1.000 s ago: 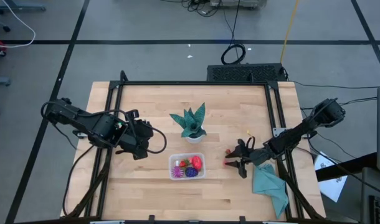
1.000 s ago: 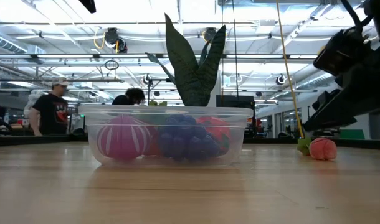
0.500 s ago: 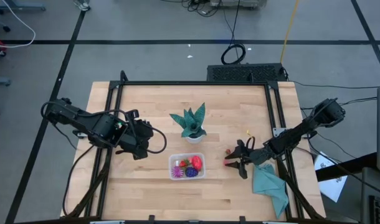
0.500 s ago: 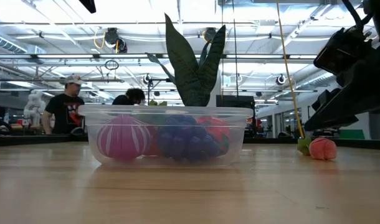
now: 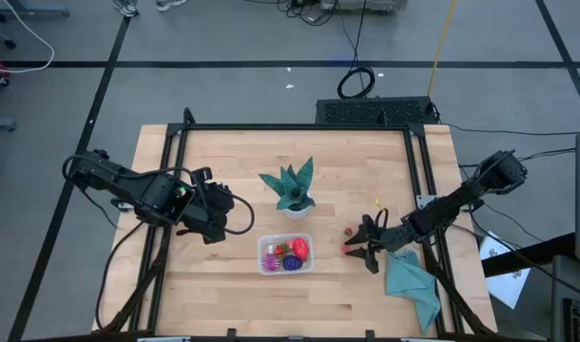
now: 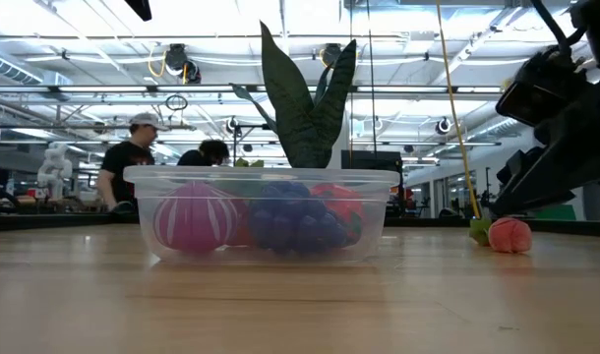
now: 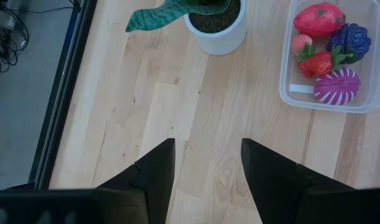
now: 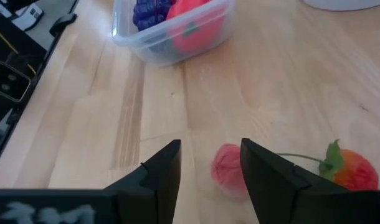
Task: Pick and placing Produce into tupperware
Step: Put the pink peach into the transparent bin
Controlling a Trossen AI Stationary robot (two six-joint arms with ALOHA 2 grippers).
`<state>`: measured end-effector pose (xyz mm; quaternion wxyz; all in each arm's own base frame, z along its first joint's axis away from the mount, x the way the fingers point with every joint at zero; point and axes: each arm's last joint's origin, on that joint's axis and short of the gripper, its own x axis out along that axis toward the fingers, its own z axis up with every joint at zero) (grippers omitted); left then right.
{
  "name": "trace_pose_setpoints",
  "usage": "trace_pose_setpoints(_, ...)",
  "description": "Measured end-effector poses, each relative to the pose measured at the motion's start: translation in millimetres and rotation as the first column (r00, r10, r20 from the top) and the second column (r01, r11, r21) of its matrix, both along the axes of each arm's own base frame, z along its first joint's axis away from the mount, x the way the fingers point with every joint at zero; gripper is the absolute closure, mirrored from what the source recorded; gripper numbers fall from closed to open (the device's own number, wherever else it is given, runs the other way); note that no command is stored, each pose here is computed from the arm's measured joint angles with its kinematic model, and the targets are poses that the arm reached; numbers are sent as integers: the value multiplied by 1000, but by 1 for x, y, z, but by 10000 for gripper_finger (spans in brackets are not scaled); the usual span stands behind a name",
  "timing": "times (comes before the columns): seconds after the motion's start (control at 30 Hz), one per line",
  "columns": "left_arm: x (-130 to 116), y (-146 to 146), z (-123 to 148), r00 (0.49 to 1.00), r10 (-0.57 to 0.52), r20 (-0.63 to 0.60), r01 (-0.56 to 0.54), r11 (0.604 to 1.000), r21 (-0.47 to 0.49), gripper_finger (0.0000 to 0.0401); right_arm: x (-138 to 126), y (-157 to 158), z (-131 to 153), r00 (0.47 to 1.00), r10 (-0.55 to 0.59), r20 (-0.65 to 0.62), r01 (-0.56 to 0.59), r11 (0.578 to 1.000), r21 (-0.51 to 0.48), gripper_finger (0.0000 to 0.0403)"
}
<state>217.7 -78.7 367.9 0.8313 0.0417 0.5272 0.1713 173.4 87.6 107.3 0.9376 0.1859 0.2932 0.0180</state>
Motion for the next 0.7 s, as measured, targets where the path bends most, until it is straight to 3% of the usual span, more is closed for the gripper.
trace_pose_setpoints(0.47,0,0,0,1000,0,0,0,1000,0,215,5,-9,0,1000,-15,-10,16,999,36,248)
trace_pose_setpoints(0.7,0,0,0,1000,-1,0,1,1000,0,215,10,-7,8,994,45,100,-42,998,-38,247)
